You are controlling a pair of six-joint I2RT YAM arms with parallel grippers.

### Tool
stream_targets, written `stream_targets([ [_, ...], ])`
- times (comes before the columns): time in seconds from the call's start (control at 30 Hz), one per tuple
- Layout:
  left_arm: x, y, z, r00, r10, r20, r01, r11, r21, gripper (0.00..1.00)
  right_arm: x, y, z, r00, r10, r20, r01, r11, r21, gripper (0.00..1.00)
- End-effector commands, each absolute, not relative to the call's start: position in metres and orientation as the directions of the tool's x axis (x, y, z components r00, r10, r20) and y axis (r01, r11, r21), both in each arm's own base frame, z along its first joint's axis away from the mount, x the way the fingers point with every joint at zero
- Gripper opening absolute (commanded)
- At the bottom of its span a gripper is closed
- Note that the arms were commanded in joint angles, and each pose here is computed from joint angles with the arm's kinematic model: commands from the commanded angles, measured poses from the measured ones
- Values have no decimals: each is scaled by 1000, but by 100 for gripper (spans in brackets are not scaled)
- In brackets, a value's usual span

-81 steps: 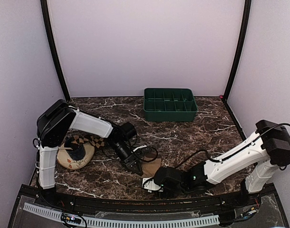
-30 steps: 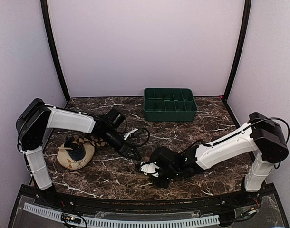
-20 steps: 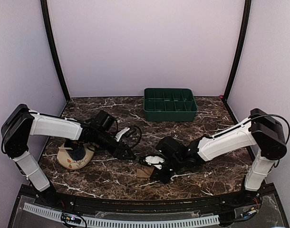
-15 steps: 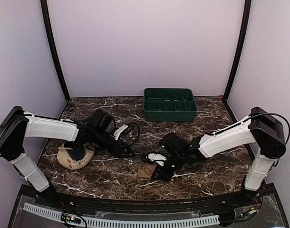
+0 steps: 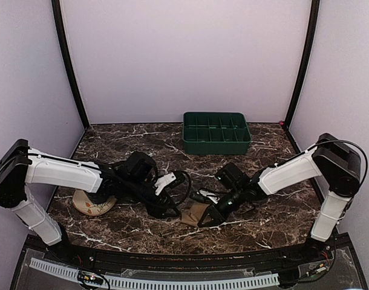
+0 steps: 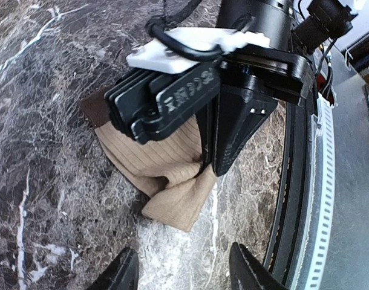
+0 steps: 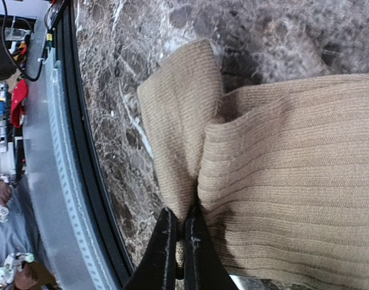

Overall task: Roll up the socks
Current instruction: Roll the sock at the center of the board.

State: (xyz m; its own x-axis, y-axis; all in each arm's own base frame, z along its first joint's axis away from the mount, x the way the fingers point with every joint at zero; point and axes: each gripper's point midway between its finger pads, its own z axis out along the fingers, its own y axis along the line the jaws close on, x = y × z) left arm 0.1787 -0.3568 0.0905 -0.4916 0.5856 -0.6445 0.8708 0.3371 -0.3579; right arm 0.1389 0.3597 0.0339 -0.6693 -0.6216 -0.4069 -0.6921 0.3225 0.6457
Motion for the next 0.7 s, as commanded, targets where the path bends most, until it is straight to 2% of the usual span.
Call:
stream_targets([
  [0.0, 177, -362, 98, -388, 618, -683, 921, 280, -270, 55, 130, 361, 36, -705, -603, -373, -621, 272, 735, 2],
  [0.2, 166, -371, 96, -251, 668, -700, 967, 208, -148, 55, 125, 362, 36, -719, -602, -347, -584, 254, 771, 2],
  [0.67, 132, -390, 70, 101, 759, -644, 990, -15, 138, 54, 123, 354, 31, -741, -599, -303, -541, 265, 798, 1],
])
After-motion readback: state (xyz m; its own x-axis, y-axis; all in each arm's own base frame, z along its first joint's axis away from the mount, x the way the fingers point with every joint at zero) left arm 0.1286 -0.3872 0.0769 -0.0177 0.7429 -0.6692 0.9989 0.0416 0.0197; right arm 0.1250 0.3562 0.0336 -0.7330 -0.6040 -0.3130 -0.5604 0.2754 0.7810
